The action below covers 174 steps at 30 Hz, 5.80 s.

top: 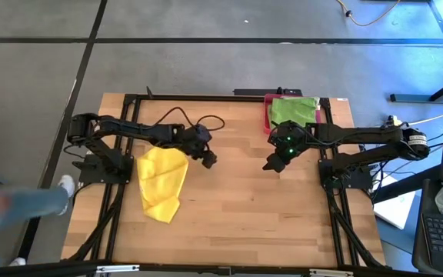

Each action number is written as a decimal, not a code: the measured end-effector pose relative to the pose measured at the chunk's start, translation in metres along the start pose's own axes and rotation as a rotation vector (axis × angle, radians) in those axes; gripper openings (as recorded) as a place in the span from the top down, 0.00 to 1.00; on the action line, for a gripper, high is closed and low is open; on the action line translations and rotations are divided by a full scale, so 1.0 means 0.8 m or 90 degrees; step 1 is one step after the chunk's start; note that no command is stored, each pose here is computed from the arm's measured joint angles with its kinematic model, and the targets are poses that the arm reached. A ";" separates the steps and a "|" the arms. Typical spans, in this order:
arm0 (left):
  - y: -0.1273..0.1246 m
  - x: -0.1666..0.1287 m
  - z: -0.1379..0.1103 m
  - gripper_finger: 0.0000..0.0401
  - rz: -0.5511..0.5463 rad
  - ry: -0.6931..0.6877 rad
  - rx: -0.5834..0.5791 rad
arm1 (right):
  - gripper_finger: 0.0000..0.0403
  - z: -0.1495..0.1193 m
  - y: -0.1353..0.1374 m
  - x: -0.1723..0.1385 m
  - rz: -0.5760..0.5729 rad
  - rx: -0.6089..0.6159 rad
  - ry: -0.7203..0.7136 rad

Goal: Fold microfiber towels
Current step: Fold the yellow towel

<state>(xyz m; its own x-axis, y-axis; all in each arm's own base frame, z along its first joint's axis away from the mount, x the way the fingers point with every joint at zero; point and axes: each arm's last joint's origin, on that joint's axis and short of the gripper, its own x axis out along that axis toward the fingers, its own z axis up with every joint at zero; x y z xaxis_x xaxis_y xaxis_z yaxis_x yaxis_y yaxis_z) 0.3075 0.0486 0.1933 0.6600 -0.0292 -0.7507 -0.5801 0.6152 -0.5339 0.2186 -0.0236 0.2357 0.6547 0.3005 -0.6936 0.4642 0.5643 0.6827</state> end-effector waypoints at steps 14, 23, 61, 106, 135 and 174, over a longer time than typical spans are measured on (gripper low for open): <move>0.060 -0.030 -0.049 0.47 0.339 0.281 0.087 | 0.67 -0.007 0.006 0.004 -0.015 -0.037 -0.008; 0.055 -0.005 -0.063 0.47 0.289 0.169 0.038 | 0.67 -0.007 0.006 0.004 -0.011 -0.036 -0.003; -0.012 -0.051 -0.064 0.51 0.296 0.425 0.332 | 0.67 -0.009 0.008 0.005 -0.015 -0.049 -0.002; 0.067 -0.068 -0.155 0.56 0.376 0.296 -0.075 | 0.67 -0.004 0.009 0.005 -0.035 -0.116 -0.053; 0.086 -0.061 -0.160 0.56 0.413 0.305 -0.112 | 0.67 -0.004 0.010 0.005 -0.030 -0.102 -0.049; 0.074 -0.063 -0.152 1.00 0.389 0.304 -0.116 | 0.67 -0.004 0.009 0.005 -0.036 -0.106 -0.054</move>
<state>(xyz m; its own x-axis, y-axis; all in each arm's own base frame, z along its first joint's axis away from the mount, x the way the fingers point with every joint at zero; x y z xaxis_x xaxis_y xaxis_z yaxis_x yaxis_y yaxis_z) 0.1817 -0.0094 0.1525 -0.0526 -0.0883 -0.9947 -0.8693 0.4943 0.0021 0.2230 -0.0160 0.2373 0.6821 0.2026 -0.7026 0.4008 0.7001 0.5910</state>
